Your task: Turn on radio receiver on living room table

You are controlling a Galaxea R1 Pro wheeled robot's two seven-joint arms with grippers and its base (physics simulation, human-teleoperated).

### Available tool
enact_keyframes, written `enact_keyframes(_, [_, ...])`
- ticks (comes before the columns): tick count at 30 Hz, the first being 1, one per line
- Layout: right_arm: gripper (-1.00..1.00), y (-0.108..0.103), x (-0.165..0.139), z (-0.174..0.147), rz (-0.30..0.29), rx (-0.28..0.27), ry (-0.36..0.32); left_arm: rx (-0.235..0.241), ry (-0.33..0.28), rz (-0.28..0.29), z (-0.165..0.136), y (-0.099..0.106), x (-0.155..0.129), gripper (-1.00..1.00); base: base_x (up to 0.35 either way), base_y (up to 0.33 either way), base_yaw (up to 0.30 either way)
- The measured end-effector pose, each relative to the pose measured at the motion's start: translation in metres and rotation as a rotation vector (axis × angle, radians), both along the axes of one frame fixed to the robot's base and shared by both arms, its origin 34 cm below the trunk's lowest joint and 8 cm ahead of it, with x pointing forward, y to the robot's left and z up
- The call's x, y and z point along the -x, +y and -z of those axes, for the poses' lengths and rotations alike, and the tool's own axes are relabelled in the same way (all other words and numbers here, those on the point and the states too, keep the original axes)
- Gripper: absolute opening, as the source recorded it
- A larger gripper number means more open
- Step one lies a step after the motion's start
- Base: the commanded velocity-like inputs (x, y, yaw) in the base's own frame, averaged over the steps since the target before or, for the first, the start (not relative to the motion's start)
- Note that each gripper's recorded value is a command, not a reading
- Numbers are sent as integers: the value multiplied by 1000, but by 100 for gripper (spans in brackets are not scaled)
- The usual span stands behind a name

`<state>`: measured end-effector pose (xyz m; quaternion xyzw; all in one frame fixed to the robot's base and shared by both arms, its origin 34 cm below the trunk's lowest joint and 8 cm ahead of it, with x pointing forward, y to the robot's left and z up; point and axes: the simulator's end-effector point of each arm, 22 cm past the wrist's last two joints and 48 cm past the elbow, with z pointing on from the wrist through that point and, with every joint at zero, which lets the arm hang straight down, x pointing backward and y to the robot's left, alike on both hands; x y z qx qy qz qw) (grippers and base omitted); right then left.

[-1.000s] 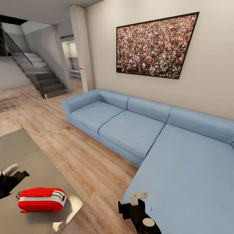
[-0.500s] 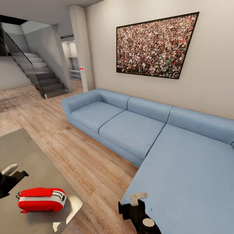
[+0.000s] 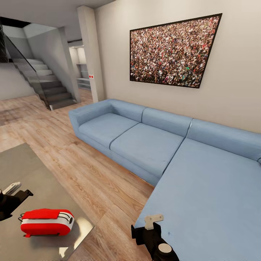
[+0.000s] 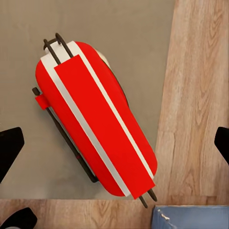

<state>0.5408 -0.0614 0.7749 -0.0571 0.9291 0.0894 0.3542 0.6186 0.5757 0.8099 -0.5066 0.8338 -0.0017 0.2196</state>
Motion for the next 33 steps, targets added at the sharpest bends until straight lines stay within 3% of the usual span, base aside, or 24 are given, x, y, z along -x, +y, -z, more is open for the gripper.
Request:
enact_keyframes(14, [100,0,0,0,0,0,0,1,-5,2,-2,-1,-2,100,-2,0,0])
enact_keyframes(33, [100,0,-2,27,-1,-1,0,7,-19,12,25,-3,-6,100,0,0,0])
